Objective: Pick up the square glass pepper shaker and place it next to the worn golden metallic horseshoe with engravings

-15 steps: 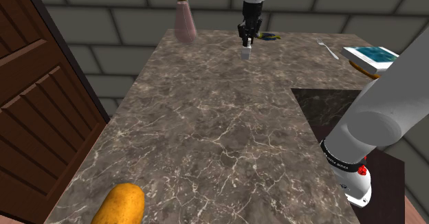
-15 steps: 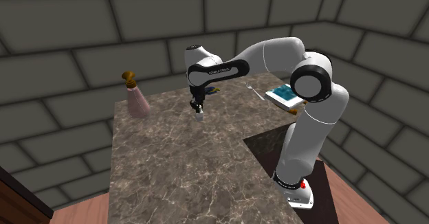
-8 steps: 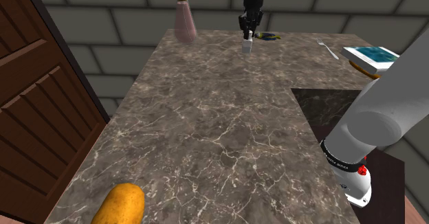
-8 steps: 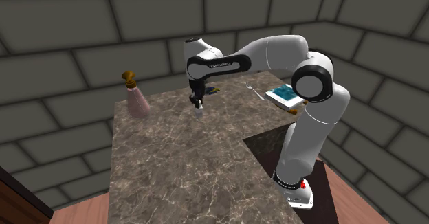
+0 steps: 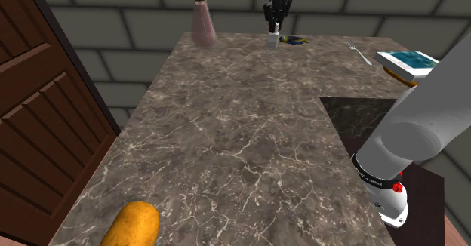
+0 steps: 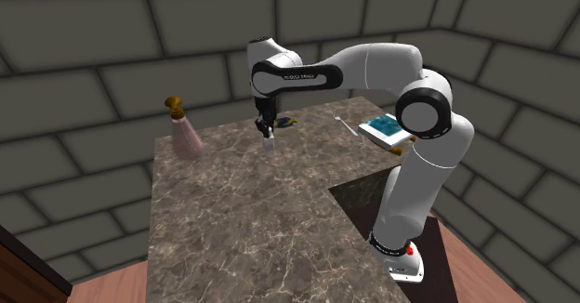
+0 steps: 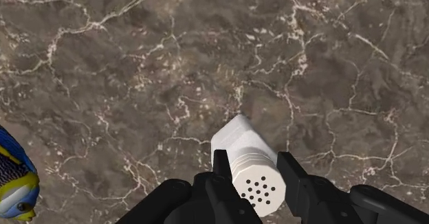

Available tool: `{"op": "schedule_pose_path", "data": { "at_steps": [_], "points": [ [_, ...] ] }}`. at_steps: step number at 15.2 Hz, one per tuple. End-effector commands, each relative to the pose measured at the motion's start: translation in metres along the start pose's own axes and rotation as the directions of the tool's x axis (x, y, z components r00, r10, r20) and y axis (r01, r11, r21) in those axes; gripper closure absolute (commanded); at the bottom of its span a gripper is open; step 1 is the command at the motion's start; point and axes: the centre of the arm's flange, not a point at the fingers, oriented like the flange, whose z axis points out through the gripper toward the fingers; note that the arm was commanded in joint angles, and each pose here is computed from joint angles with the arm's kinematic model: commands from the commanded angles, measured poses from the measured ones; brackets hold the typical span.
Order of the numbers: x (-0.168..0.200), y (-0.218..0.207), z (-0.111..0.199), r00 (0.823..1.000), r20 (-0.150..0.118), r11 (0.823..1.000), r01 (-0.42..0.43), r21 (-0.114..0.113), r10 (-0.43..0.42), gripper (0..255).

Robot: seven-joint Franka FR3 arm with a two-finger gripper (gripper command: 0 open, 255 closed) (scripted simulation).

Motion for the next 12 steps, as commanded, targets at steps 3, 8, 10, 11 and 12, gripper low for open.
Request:
{"op": "schedule_pose_path", "data": {
  "at_steps": [3,8,10,11,12],
  "points": [
    [0.0,0.0,-0.021,1.0,0.0,1.0,0.0,0.0,0.0,255],
    [-0.001,0.001,-0.047,1.0,0.0,1.0,0.0,0.0,0.0,255],
    [-0.001,0.001,-0.058,1.0,0.0,1.0,0.0,0.0,0.0,255],
    [-0.001,0.001,-0.063,1.0,0.0,1.0,0.0,0.0,0.0,255],
    [-0.001,0.001,-0.068,1.0,0.0,1.0,0.0,0.0,0.0,255]
  ]
}}
